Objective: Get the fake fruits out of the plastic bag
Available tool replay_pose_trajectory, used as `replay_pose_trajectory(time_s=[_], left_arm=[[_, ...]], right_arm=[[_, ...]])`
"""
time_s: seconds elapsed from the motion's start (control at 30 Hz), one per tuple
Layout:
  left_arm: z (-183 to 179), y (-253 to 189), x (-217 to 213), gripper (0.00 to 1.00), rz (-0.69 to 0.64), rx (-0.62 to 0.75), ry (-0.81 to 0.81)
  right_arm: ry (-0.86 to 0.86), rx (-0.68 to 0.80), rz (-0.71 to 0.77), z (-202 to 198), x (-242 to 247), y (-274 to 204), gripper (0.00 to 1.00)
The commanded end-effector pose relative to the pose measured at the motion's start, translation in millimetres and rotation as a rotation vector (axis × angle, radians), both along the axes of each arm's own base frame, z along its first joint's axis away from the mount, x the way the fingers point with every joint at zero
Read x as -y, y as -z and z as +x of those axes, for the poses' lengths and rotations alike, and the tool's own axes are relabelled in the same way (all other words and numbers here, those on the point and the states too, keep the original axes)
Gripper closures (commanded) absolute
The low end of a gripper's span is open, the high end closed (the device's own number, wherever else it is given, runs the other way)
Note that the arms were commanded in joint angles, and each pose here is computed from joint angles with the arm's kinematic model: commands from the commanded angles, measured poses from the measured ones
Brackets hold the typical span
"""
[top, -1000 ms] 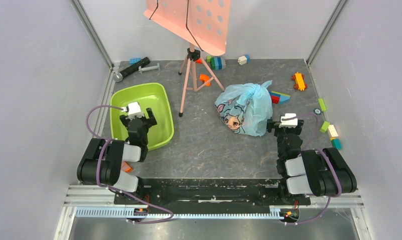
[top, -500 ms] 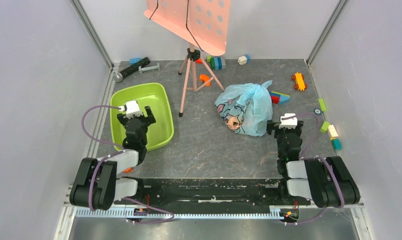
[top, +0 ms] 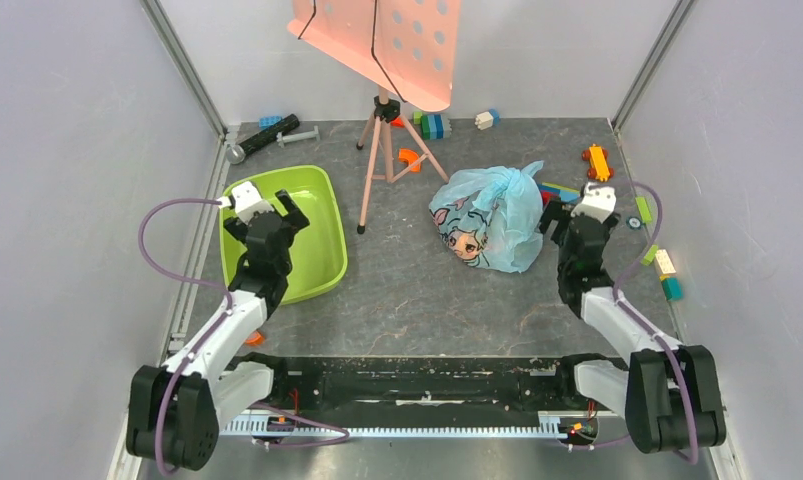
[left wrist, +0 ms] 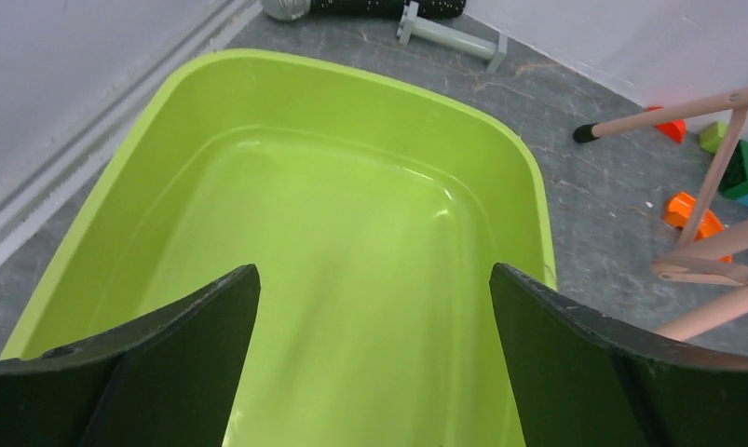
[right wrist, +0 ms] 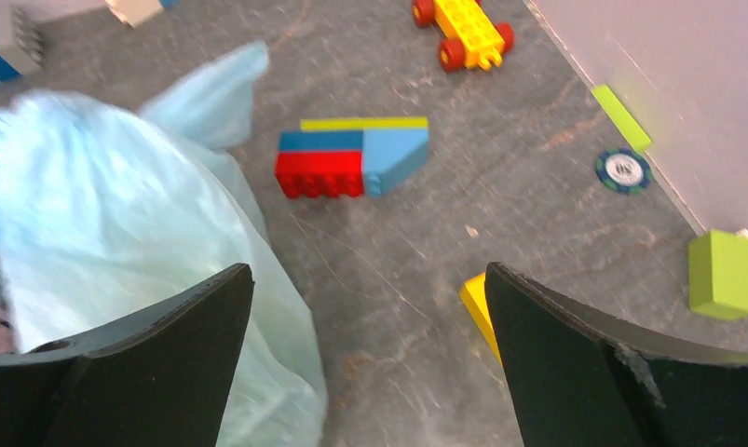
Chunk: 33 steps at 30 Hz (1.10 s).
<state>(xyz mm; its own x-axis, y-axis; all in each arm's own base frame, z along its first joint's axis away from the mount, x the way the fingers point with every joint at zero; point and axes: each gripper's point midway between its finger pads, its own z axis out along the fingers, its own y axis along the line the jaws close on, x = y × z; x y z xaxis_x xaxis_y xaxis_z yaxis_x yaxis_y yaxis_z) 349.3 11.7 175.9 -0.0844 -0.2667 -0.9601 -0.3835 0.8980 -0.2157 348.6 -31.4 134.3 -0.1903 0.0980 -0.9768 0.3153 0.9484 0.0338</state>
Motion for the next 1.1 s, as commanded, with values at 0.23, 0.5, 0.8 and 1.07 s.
replay_pose_trajectory(time_s=[0.23, 0.5, 0.8, 1.07], left_arm=[[-30.3, -36.4, 36.2, 0.00, -0.286, -0.106, 0.103], [-51.3, -64.8, 87.4, 0.00, -0.268, -0.233, 0.448], [-74.3, -50.2, 94.2, 0.00, -0.153, -0.304, 0.589], [-85.3, -36.5, 84.9, 0.00, -0.105, -0.312, 0.574]], right_arm=[[-0.214, -0.072, 0.112, 56.0, -48.1, -67.6, 0.02], [-0.311, -0.157, 0.189, 103.2, -75.2, -83.5, 0.02], [-0.382, -0.296, 0.286, 132.2, -99.3, -65.1, 0.01], [-0.402, -0.436, 0.304, 130.6, -105.4, -32.1, 0.05]])
